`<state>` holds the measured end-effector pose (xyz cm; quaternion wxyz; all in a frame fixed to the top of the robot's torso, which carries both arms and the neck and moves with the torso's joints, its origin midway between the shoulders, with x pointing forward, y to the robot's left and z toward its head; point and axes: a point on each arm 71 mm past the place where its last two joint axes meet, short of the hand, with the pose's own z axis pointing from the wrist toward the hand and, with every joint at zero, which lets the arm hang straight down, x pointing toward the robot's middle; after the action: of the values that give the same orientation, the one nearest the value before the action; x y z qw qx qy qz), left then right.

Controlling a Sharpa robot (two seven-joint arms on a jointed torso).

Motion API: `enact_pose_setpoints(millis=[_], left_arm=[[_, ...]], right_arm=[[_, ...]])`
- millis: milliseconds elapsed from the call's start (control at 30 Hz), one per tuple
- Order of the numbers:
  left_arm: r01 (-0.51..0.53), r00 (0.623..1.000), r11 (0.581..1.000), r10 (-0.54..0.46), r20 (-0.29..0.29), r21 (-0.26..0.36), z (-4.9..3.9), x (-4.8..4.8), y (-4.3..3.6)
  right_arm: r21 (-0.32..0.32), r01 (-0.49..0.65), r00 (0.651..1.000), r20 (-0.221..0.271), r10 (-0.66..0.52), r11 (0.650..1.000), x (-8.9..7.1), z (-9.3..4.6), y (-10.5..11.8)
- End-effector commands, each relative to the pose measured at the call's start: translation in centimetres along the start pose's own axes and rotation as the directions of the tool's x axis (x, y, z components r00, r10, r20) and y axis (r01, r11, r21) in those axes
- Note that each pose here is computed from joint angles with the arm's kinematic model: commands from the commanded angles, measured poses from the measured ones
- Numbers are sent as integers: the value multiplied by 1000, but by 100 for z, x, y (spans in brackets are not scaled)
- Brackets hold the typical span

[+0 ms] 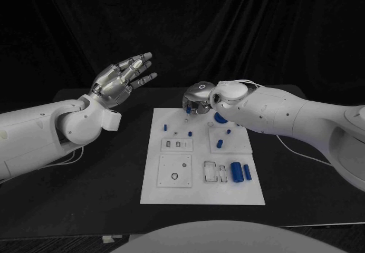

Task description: Assemble the parts on the task board

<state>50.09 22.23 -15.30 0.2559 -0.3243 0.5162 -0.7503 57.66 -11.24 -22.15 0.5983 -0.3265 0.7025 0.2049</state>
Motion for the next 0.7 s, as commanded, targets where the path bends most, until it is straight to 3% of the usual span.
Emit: enact_pose_setpoints(millis=[33,700], left_arm=[[9,1000,1000,-9,-7,6,4,14,4],[10,1000,1000,-10,-6,0,-2,7,15]], right_arm=[[14,-4,999,-46,4,1000,80,-13,6],[30,-7,998,-64,9,1000,97,-27,-9]])
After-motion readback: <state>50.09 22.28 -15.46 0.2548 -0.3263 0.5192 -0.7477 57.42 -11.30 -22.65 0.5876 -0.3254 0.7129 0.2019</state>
